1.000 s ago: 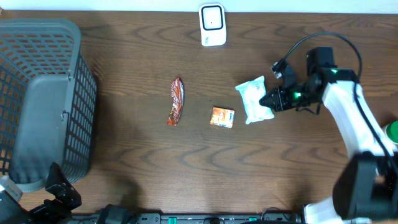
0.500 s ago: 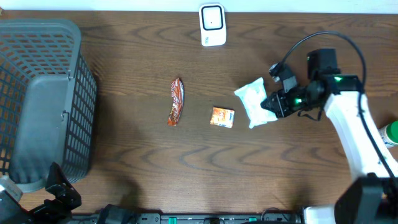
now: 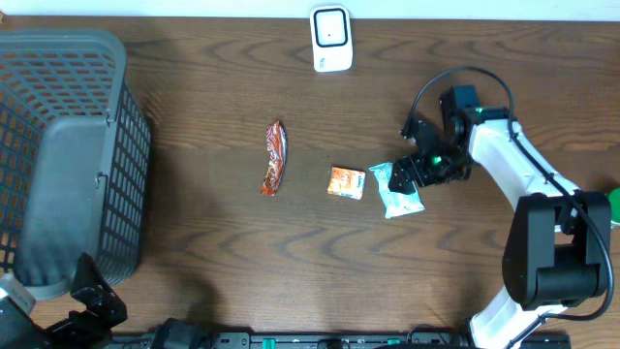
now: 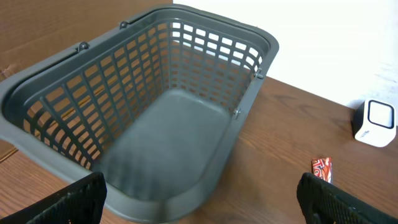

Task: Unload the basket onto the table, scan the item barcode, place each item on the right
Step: 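Lift the wipes pack with the right gripper and adjust its grip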

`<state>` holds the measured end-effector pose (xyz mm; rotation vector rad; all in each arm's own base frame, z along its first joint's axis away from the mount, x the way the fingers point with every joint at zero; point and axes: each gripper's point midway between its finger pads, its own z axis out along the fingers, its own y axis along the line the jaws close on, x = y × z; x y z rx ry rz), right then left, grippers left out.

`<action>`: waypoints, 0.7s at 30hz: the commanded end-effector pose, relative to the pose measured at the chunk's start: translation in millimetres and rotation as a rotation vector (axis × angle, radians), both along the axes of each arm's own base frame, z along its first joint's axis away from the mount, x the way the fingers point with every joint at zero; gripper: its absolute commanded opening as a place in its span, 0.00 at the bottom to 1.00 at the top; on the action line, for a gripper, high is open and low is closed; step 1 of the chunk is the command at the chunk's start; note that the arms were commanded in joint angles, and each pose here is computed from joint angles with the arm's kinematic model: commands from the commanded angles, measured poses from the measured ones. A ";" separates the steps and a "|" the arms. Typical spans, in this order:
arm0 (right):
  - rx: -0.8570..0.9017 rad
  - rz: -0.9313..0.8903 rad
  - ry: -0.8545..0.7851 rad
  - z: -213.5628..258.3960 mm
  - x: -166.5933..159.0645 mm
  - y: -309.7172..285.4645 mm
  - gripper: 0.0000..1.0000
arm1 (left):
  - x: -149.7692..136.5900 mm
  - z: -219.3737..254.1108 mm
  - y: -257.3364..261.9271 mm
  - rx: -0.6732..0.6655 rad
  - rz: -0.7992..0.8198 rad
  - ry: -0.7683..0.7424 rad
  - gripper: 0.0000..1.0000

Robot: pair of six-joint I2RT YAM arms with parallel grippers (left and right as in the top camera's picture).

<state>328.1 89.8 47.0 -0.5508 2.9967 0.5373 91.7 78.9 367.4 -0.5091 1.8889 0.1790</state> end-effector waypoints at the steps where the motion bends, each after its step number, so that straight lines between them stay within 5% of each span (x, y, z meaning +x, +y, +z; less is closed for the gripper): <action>1: 0.031 -0.085 -0.024 34.3 19.9 8.2 0.99 | -1.3 2.3 2.2 0.015 0.007 -0.002 0.98; 5: 0.130 -0.207 0.146 64.9 -1.1 27.8 0.93 | -1.3 2.2 2.2 0.015 0.007 -0.002 0.98; 10: 0.145 -0.206 0.266 49.7 -30.7 50.6 0.34 | -1.3 2.2 2.2 0.015 0.007 -0.002 0.98; 13: 0.103 -0.197 0.273 21.3 -42.4 56.1 0.21 | -1.3 2.2 2.2 0.015 0.007 -0.002 0.98; 21: -0.084 -0.237 0.229 -36.3 -60.8 48.1 0.16 | -1.3 2.2 2.1 0.015 0.007 -0.002 0.98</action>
